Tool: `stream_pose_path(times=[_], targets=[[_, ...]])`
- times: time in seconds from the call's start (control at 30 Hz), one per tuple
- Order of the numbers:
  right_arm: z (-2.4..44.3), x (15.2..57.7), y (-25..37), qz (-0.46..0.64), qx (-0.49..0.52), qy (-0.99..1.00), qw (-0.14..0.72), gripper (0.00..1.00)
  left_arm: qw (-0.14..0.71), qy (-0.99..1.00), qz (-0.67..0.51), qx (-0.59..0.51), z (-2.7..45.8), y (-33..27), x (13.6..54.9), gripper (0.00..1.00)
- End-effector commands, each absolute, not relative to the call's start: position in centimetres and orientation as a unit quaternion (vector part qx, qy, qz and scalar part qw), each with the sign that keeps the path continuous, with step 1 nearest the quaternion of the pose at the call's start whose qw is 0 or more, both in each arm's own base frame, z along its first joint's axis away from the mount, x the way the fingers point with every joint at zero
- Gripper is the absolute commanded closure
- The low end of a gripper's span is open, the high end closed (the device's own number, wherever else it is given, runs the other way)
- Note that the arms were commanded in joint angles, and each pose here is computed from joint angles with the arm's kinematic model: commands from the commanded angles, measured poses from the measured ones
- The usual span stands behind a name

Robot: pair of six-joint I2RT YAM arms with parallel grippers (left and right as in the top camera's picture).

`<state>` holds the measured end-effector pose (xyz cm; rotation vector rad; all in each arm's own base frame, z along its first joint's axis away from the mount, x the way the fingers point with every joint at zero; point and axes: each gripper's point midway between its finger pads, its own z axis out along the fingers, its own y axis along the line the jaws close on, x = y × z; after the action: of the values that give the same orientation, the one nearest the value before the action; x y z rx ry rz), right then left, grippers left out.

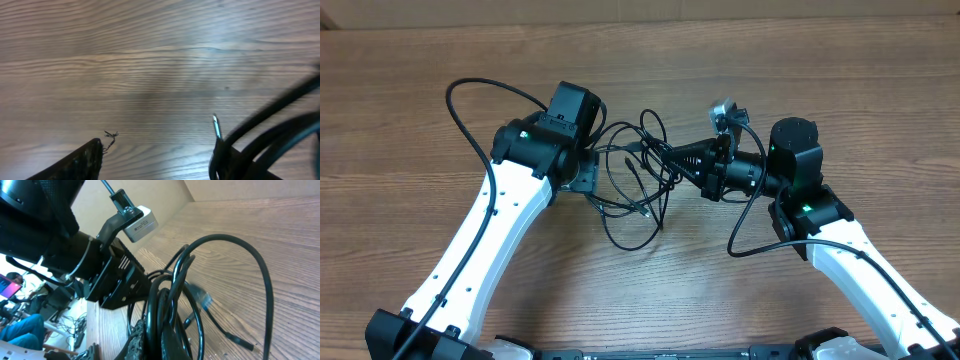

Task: Untangle cables

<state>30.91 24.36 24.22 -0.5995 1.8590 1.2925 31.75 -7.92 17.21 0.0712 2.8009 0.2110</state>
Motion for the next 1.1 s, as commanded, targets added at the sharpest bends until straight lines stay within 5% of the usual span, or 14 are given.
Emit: stream_pose_path(times=[0.0, 0.37, 0.63, 1.07], targets=[[25.0, 30.6, 24.5, 0.519, -0.246, 0.721, 0.389, 0.96, 0.201, 0.965, 0.162, -0.035, 18.9, -4.4, 32.2, 0.37], [25.0, 30.6, 24.5, 0.518, -0.246, 0.721, 0.389, 0.96, 0.203, 0.932, 0.237, -0.182, 19.8, 1.8, 31.1, 0.47], [24.9, 30.7, 24.5, 0.516, -0.245, 0.722, 0.391, 0.96, 0.193, 0.927, 0.235, -0.22, 19.6, 3.7, 30.9, 0.02], [24.9, 30.8, 24.4, 0.514, -0.244, 0.723, 0.393, 0.96, 0.204, 0.93, 0.222, -0.209, 19.7, 3.2, 31.7, 0.0]])
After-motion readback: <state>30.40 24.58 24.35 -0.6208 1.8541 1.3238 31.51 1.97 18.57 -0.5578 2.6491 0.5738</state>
